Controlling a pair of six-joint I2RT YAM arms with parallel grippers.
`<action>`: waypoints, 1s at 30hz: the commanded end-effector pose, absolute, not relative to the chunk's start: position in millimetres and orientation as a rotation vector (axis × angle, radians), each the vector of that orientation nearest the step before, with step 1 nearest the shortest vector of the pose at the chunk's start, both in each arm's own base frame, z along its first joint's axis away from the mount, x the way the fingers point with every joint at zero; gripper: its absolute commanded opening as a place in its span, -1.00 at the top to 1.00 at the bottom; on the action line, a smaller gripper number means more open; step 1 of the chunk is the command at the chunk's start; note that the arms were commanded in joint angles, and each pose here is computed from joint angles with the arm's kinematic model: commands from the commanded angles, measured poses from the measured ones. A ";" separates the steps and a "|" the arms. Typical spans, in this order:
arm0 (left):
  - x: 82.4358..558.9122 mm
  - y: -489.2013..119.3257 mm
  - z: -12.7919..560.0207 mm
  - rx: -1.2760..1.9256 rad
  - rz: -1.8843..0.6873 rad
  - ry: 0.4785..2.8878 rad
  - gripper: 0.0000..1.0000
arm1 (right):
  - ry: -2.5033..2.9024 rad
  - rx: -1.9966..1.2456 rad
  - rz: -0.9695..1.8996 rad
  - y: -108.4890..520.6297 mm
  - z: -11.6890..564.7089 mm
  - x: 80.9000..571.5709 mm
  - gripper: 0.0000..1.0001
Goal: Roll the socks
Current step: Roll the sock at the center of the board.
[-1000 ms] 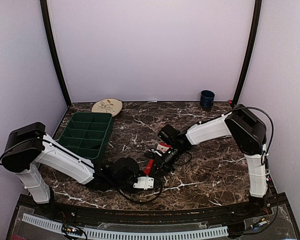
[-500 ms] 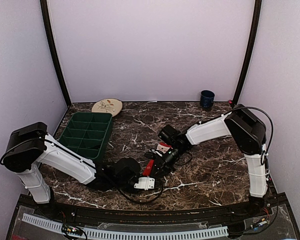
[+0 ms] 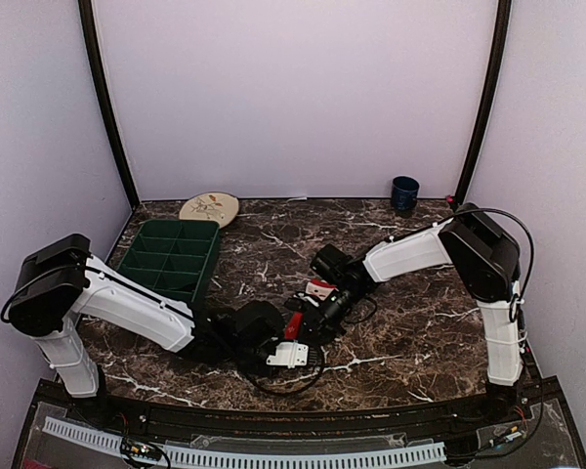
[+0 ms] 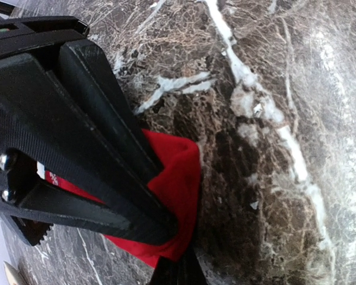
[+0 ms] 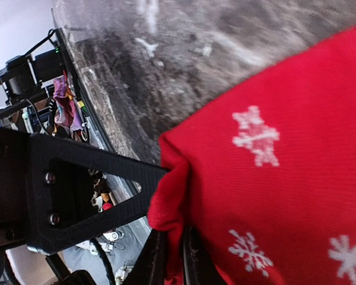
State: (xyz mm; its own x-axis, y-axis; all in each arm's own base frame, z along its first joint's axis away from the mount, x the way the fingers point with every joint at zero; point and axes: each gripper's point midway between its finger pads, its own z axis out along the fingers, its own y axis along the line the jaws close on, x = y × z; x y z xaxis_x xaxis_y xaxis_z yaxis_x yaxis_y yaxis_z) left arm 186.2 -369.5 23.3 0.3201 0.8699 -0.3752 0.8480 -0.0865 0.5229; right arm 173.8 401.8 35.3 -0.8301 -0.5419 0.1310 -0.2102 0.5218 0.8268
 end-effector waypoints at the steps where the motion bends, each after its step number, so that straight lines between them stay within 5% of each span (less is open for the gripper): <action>1: 171.1 -363.3 13.1 1.999 -0.068 1.633 1.00 | -2.450 0.654 -1.206 398.3 34.3 183.9 0.66; 17: 159.1 -365.3 20.9 2.108 -0.324 1.863 1.00 | -2.617 0.675 -1.186 384.1 37.8 195.3 0.19; 30: 157.7 -370.2 35.0 2.105 -0.549 1.979 1.00 | -2.748 0.620 -1.167 366.2 31.5 202.1 0.13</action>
State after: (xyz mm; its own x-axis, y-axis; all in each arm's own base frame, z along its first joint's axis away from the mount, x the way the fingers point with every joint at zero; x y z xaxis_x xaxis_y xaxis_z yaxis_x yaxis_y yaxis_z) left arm 172.8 -376.4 31.0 0.0696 0.9077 -0.4139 0.9971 -0.0763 0.0004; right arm 187.6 372.0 33.6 -0.8901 -0.4550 -0.0260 -0.3237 0.5911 0.7388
